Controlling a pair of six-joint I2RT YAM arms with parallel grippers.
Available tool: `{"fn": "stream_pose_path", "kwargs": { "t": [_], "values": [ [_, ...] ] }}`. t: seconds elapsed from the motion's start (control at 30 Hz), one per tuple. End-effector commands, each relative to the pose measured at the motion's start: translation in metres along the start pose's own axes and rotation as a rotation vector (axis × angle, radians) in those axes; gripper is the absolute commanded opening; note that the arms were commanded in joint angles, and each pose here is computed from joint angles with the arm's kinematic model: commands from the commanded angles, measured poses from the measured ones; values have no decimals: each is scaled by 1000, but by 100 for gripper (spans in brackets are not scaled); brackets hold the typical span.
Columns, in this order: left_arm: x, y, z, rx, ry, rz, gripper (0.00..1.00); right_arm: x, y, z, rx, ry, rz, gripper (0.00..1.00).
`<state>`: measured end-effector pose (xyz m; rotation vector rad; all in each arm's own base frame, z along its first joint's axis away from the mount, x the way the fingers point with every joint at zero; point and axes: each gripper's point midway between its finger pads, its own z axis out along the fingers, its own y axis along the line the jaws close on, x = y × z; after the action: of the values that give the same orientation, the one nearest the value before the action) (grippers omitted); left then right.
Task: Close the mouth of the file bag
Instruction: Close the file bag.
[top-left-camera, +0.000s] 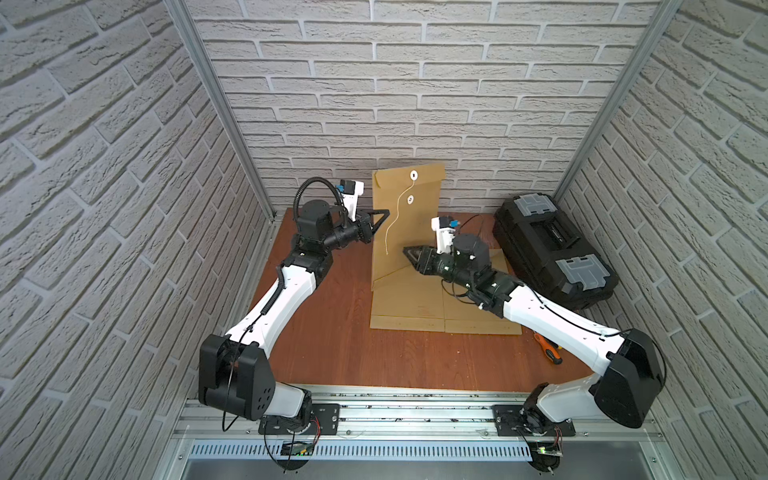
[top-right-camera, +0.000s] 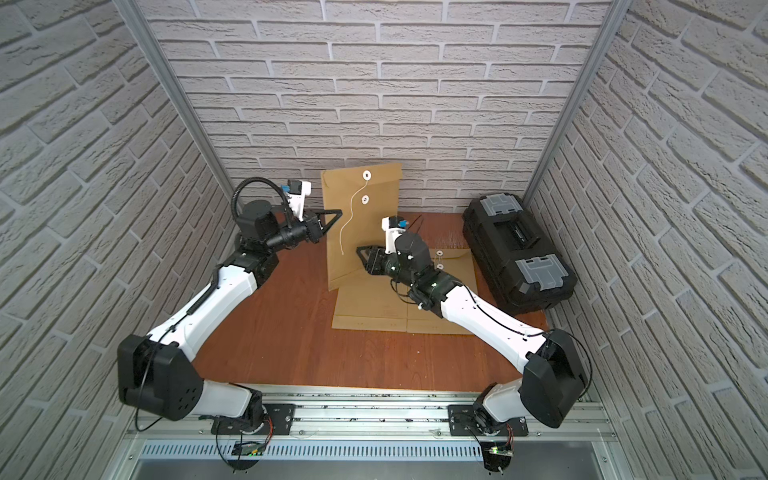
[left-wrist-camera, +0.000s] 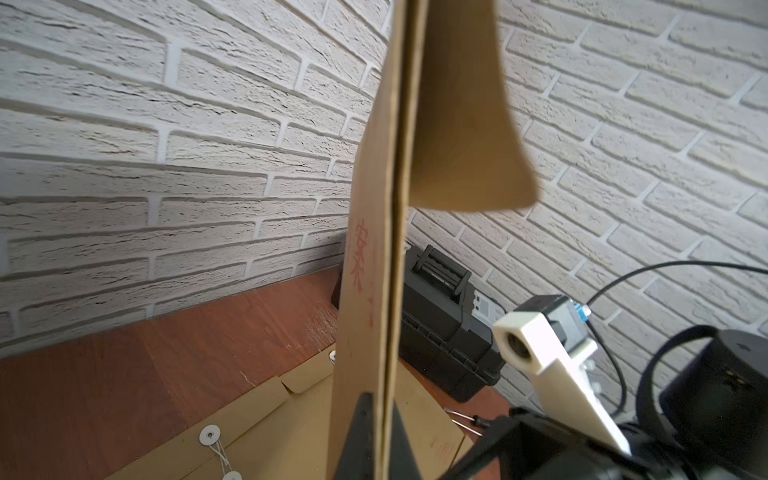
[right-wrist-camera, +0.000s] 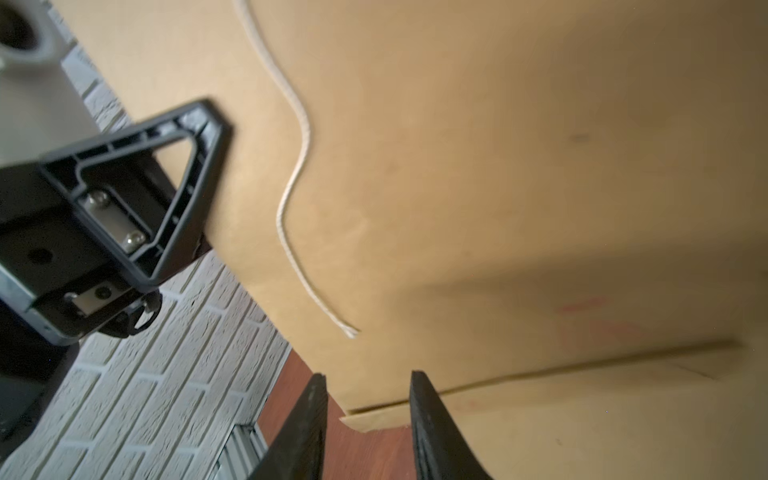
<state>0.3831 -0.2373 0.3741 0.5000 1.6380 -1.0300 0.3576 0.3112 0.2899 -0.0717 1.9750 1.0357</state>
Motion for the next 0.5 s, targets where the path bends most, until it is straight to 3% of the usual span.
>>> {"fn": "stream_pose_path", "kwargs": {
  "t": [0.0,0.13,0.23,0.33,0.47],
  "values": [
    [-15,-13,-2,-75,-18,184,0,-17,30,5,-113,-125,-53,40],
    [-16,-28,2,-58,-7,215,0,-25,48,4,-154,-194,-48,46],
    [-17,-38,4,-41,-8,221,0,-28,32,11,-10,-189,-43,44],
    [-21,-46,3,-37,-10,237,0,-24,3,16,168,-160,-59,36],
    [-28,-49,-4,-61,-18,266,0,-17,-15,16,230,-163,-118,18]
  ]
}}
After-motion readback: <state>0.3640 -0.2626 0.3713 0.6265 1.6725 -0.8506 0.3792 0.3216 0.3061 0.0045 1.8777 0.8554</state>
